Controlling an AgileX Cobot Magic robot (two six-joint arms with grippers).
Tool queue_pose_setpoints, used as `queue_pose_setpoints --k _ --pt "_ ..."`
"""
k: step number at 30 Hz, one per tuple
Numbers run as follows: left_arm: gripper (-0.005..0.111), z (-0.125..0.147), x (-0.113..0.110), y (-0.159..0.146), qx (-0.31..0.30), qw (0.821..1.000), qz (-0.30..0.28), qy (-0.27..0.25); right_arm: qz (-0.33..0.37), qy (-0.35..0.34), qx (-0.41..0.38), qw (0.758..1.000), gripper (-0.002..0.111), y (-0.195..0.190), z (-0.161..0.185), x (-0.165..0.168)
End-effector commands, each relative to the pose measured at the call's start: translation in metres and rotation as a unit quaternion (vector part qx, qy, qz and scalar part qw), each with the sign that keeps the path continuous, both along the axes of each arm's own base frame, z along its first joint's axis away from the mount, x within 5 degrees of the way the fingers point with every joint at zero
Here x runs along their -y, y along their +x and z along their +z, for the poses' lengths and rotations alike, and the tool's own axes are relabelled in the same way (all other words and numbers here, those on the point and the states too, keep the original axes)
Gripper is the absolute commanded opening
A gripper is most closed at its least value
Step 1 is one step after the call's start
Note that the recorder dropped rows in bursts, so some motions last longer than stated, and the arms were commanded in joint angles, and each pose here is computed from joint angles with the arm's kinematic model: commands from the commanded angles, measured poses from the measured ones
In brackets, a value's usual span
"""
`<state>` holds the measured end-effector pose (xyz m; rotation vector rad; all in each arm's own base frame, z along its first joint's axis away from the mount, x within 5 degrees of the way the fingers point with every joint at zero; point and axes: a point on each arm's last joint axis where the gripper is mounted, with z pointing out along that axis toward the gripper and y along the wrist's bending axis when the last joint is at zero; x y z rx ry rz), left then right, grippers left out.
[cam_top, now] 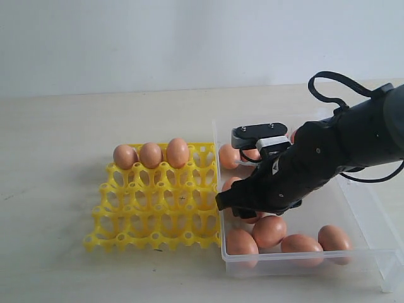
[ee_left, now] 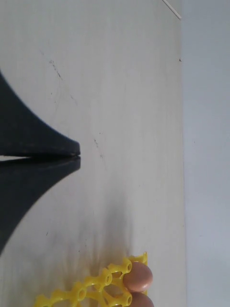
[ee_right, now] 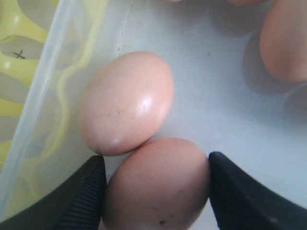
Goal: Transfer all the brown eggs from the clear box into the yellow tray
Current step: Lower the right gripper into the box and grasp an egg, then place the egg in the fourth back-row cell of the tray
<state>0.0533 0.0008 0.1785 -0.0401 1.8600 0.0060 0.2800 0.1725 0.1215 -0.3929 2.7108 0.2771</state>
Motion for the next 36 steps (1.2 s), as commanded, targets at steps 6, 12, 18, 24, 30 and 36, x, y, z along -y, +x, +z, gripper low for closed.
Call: queue_pose_setpoints --k 6,12,18,24,30,36 --pt "0.0 0.003 0.0 0.0 0.012 1.0 -0.002 -0.005 0.048 -0.003 0.087 0.995 0.0 0.003 0.037 0.004" --pt "0.0 0.003 0.0 0.0 0.012 1.0 -0.002 -0.005 0.086 0.033 0.216 0.972 0.0 0.015 0.061 -0.005" --pt "0.0 0.003 0.0 0.0 0.012 1.0 -0.002 -0.005 0.143 0.063 0.324 0.933 0.0 0.026 0.064 -0.018" --pt "0.0 0.003 0.0 0.0 0.012 1.0 -0.002 -0.005 0.202 0.047 0.392 0.896 0.0 0.035 0.051 -0.027" --pt "0.0 0.003 0.0 0.0 0.012 1.0 -0.002 -0.005 0.244 0.011 0.406 0.88 0.0 0.047 0.034 -0.035" --pt "0.0 0.003 0.0 0.0 0.012 1.0 -0.002 -0.005 0.264 -0.009 0.41 0.873 0.0 0.059 0.021 -0.042"
